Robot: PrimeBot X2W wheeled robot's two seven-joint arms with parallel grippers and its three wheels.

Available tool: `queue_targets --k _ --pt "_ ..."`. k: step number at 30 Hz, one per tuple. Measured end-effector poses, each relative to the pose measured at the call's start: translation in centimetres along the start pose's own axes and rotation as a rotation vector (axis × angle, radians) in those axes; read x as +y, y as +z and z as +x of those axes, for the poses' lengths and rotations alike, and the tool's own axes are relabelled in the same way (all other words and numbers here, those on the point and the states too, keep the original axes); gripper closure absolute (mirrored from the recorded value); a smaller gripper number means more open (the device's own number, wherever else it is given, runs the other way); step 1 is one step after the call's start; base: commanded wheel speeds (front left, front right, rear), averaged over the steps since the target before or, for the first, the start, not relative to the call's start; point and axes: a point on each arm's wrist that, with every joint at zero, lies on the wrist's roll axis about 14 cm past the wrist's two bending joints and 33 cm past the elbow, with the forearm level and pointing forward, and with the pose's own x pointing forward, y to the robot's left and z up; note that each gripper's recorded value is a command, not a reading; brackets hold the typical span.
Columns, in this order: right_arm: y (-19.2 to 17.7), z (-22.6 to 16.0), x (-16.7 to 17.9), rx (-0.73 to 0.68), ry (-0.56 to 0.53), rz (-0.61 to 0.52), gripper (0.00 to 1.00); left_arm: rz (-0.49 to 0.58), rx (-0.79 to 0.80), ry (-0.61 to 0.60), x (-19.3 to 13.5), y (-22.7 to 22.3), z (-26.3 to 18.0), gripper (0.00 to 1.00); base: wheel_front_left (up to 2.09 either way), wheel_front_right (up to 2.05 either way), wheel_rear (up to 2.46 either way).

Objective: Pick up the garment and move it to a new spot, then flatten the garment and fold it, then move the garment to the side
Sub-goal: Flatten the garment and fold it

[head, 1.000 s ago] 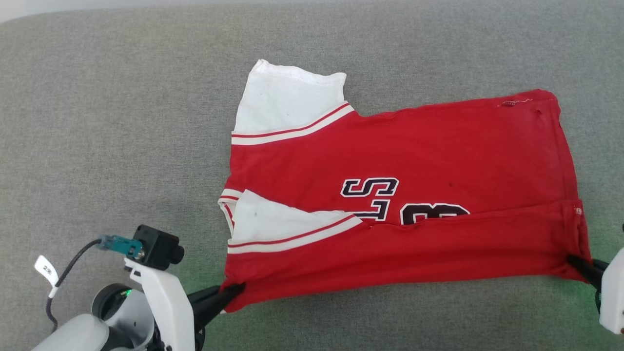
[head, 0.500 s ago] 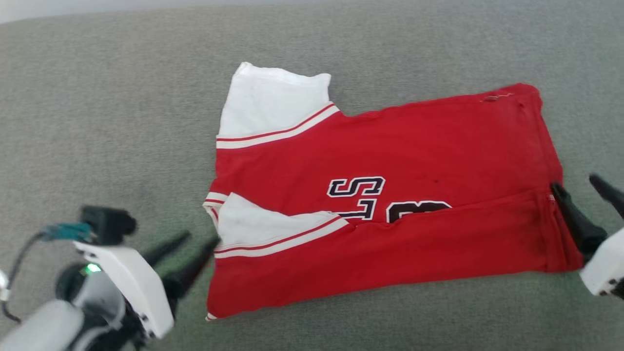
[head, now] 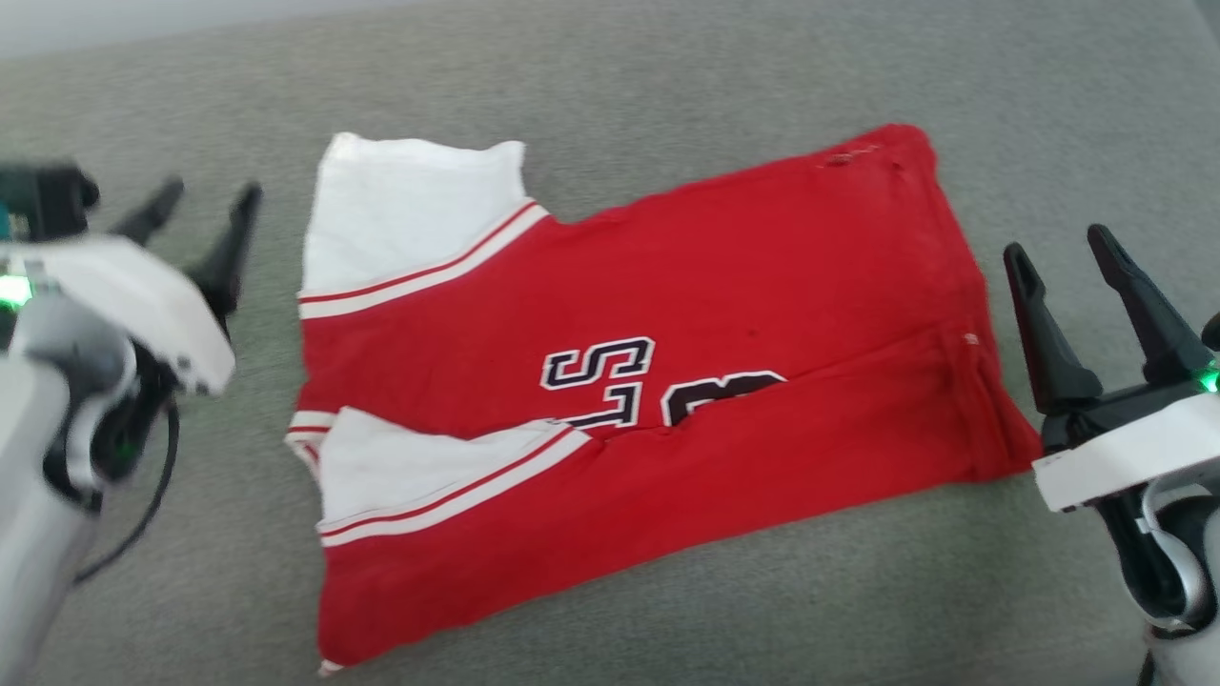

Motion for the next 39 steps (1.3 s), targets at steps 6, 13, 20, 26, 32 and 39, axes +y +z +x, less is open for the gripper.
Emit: queue_targets --k 6,13,20,26,32,39 --pt "-0.3 -1.1 -1.7 -0.006 -0.067 0.009 0.00 0.038 0.132 -0.024 -0.8 -0.3 5.2 0.00 0.00 0.00 0.00" --pt "-1.9 -2.5 -3.6 0.041 -0.135 0.021 0.00 0.052 0.441 -0.050 -0.7 -4.2 7.8 0.00 0.00 0.00 0.00" --pt "-3.1 -1.8 -3.9 0.075 -0.133 0.012 0.00 0.065 0.562 -0.090 -1.7 -5.9 9.8 0.00 0.00 0.00 0.00" --pt "-4.0 0.3 -3.1 0.129 -0.079 0.000 0.00 0.053 0.597 -0.117 -2.2 -6.3 10.5 1.00 0.00 0.00 0.00" --pt "-5.8 4.3 -2.9 0.295 -0.010 -0.035 0.00 0.038 0.598 -0.143 -2.6 -6.5 10.6 1.00 0.00 0.00 0.00" --pt "-8.5 9.2 -4.6 0.584 -0.005 -0.081 0.00 0.040 0.580 -0.158 -2.4 -6.6 10.5 1.00 0.00 0.00 0.00"
